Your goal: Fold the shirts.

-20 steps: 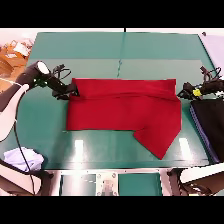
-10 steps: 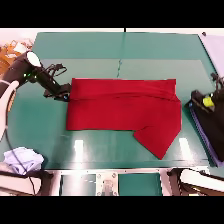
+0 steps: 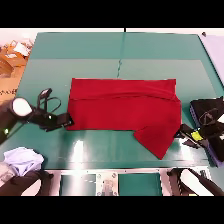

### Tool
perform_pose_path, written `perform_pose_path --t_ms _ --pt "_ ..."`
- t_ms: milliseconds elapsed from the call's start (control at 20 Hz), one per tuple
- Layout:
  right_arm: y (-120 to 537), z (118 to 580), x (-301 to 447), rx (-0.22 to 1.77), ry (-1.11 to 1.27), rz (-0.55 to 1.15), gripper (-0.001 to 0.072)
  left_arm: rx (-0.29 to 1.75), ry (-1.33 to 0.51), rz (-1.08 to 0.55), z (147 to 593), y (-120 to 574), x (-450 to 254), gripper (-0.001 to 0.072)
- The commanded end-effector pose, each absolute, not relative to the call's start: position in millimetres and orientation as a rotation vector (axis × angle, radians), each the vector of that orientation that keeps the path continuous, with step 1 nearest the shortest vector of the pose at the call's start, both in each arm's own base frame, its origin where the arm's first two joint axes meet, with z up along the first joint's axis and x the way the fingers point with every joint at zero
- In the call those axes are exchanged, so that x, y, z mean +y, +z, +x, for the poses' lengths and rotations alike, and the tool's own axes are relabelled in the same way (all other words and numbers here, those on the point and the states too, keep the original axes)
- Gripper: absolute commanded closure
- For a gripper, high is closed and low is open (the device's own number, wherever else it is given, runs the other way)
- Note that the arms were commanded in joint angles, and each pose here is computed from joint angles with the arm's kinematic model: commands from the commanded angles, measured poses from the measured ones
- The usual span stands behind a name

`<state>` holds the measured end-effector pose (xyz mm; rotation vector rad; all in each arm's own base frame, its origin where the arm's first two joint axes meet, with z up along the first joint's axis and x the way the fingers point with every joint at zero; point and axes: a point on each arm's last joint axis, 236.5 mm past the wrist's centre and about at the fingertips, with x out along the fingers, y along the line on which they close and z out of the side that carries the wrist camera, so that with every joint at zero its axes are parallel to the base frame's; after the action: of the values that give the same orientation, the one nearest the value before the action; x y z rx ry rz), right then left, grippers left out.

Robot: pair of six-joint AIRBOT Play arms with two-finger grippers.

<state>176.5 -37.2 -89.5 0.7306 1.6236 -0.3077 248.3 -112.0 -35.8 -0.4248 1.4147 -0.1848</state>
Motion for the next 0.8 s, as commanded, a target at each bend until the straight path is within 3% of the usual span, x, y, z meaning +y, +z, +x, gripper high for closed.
perform_pose_path --t_ms 0,150,350,600,700,750 --pt "-106.1 181.2 -16.1 1.563 -0.283 0.832 0.0158 1.384 -0.108 -0.642 232.6 -60.0 -124.0 0.0033" --pt "-113.8 193.2 -7.6 1.502 -0.255 0.883 0.0158 1.329 -0.082 -0.845 235.8 -75.3 -139.3 0.0033" --pt "-109.2 209.6 0.4 1.438 -0.21 0.93 0.0158 1.287 -0.015 -0.974 230.5 -98.0 -144.2 0.0033" --pt "-107.8 215.7 0.7 1.413 -0.211 0.949 0.0158 0.932 0.025 -1.047 285.2 -76.5 -154.0 0.0035" --pt "-107.6 216.1 0.9 1.411 -0.211 0.951 0.0158 0.912 0.07 -1.068 290.3 -84.4 -151.1 0.0132" --pt "-107.5 216.0 1.0 1.412 -0.21 0.952 0.0158 0.944 0.101 -1.082 286.7 -94.7 -151.2 0.0132"
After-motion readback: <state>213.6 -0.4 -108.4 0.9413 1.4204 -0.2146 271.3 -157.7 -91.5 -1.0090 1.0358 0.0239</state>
